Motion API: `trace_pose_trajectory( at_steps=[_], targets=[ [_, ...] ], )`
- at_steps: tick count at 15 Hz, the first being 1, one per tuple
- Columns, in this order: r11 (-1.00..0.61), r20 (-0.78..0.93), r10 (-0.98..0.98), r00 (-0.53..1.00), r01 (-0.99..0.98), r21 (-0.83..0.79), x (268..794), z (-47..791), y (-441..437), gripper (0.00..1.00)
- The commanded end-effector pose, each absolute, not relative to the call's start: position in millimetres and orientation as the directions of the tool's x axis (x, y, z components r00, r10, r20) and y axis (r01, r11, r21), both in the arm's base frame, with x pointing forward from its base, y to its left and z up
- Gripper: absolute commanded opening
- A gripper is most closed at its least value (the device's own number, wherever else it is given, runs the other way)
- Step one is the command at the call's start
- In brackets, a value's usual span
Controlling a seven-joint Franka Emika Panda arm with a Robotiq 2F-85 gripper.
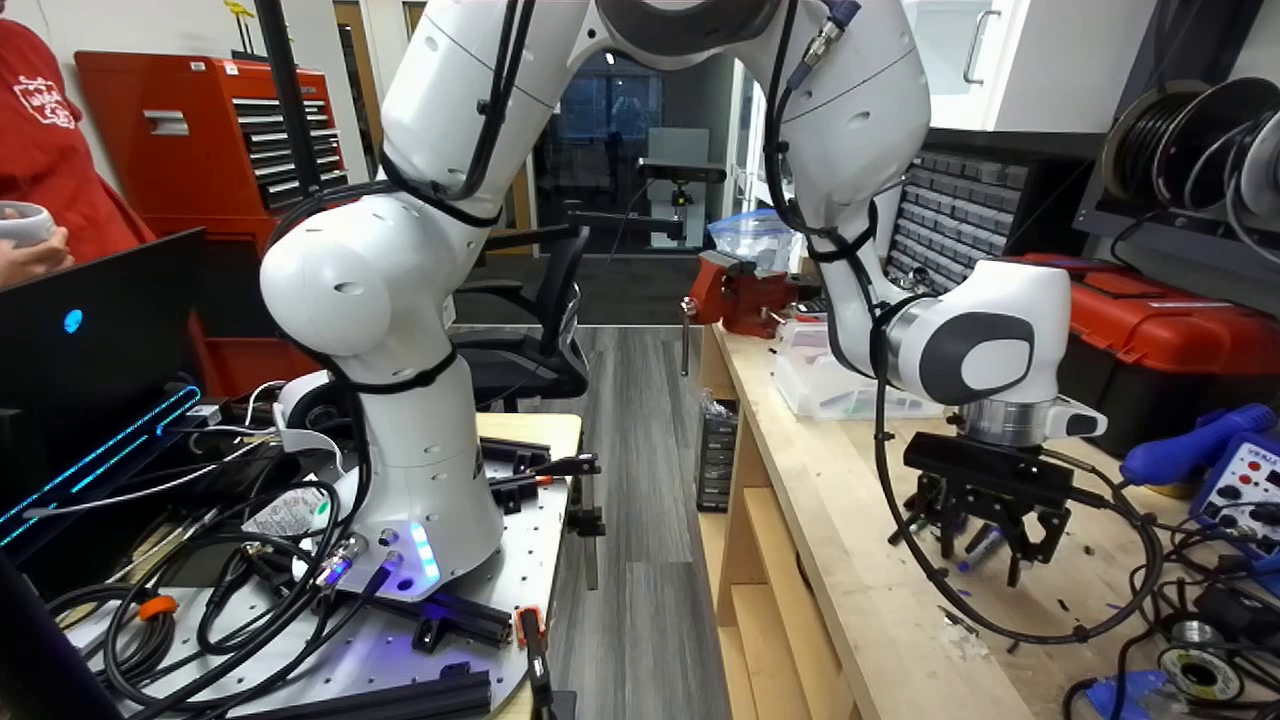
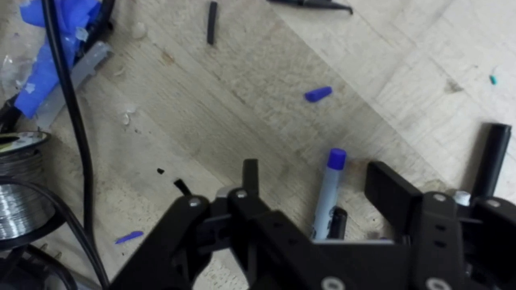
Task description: Pick up the blue marker and put it in the box
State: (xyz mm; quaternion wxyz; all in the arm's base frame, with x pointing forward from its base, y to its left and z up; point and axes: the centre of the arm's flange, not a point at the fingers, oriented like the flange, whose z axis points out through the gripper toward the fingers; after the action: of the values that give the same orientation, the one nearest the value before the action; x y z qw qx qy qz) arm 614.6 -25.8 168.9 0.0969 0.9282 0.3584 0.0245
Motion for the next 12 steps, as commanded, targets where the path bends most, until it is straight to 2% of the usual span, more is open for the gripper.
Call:
trace_pose_trajectory(
  at_steps=[1,7,12],
  targets=[
    [-0.721,0.013,0.678,0.735,0.662,0.206,613.4,175.2,-32.6,0.39],
    [-0.751,0.068,0.655,0.752,0.638,0.17,612.5,178.0,-33.5,0.01],
    [-0.754,0.087,0.652,0.753,0.633,0.173,612.0,192.1,-26.0,0.03]
  ],
)
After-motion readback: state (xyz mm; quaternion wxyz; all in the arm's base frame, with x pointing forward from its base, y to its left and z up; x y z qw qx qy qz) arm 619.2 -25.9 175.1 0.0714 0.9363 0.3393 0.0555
